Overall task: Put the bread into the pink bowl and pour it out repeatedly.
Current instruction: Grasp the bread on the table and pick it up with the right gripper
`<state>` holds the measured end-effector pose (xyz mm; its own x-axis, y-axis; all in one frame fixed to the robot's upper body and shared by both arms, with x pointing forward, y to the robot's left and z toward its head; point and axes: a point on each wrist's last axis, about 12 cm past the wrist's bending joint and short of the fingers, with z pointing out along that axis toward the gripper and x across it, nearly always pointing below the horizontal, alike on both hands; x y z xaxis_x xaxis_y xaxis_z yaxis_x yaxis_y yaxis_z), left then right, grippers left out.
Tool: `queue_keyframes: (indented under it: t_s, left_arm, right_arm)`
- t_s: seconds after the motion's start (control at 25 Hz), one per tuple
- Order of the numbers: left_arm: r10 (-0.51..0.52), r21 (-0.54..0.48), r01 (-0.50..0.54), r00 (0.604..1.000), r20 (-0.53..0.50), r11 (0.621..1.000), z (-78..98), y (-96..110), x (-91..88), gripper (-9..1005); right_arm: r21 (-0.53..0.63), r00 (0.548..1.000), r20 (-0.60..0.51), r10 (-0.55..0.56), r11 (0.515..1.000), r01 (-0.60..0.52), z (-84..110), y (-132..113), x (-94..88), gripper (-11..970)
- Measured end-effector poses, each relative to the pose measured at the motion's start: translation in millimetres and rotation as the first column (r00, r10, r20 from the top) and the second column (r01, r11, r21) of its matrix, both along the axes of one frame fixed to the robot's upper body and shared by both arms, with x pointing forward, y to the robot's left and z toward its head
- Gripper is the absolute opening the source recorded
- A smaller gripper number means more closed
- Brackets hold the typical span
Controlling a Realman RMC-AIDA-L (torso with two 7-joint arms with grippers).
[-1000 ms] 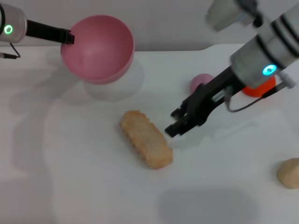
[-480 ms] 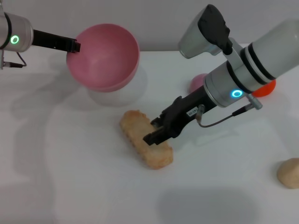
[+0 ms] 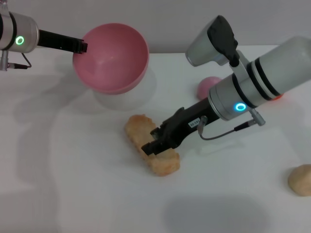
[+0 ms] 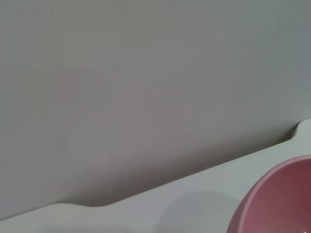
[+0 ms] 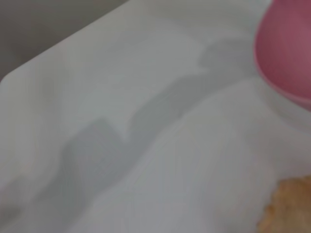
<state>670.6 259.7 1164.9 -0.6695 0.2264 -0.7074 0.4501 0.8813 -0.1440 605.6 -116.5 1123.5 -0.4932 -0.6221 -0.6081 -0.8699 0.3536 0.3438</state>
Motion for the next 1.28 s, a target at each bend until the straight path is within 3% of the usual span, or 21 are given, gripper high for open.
queue_keyframes:
  t_s: [0.48, 1.28]
  left_arm:
    - [0.0, -0.003, 0.0, 1.0, 0.005, 1.0, -1.0, -2.5, -0.8, 45]
    - [-0.032, 0.003, 0.032, 0.999, 0.007, 0.999, -3.2, -11.8, -3.6, 46]
  right_arm:
    - [-0.018, 0.994, -0.053, -0.092, 0.996, 0.091, -24.3, -16.2, -6.0, 557]
    - [-0.045, 0.989, -0.029, -0.148, 0.988, 0.147, -37.6, -22.3, -5.2, 553]
